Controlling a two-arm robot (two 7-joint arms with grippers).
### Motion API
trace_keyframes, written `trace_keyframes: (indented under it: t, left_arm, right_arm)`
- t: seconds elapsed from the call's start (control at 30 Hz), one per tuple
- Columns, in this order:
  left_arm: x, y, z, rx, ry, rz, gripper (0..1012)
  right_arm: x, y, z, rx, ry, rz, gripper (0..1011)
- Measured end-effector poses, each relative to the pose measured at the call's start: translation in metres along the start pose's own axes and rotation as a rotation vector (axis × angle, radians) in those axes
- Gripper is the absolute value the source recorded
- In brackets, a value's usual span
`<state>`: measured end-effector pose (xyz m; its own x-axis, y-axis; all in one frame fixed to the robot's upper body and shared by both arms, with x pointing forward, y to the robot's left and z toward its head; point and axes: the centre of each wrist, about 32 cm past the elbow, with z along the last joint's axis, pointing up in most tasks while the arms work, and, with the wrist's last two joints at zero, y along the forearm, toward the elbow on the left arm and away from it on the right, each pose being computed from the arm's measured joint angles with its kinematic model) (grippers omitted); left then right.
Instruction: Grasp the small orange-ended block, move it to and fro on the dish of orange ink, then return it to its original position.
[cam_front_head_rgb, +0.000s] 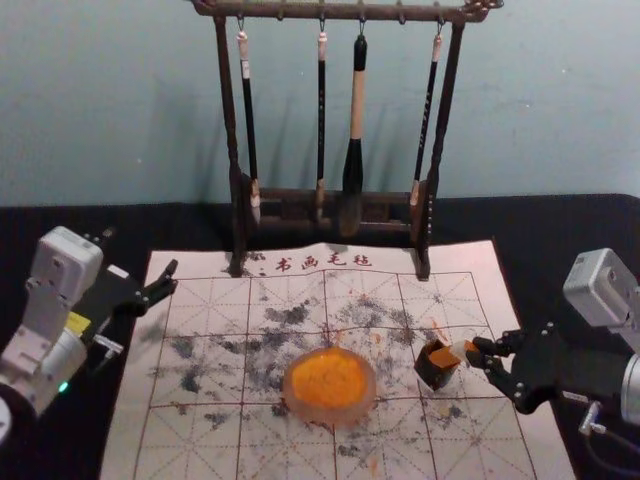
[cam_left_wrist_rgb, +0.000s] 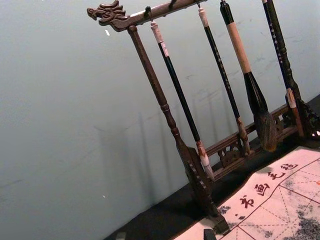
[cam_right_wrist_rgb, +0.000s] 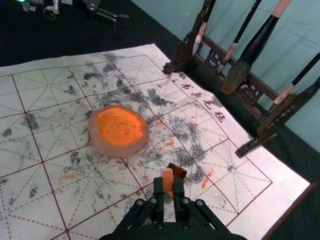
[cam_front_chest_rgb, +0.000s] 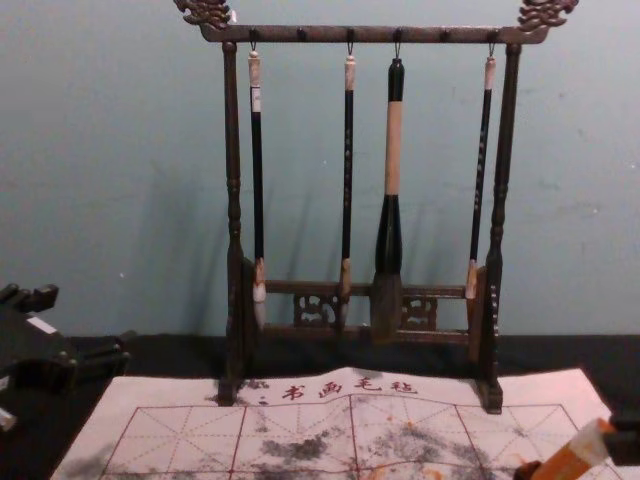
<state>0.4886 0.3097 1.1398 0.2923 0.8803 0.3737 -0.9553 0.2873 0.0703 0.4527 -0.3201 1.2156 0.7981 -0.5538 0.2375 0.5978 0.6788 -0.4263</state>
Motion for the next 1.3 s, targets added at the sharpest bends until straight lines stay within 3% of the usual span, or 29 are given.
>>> trace_keyframes:
  t: [0.93,1.3]
  left_arm:
    - [0.0,0.0,0.0,0.0,0.0,0.0,1001]
    - [0.0,0.0,0.0,0.0,0.0,0.0,1001]
  right_arm:
    - [0.006,0.01,-0.008,-0.029,0.025,-0.008,90]
    - [0.016,0.021,-0.005,-0.063,-0.007,0.024,90]
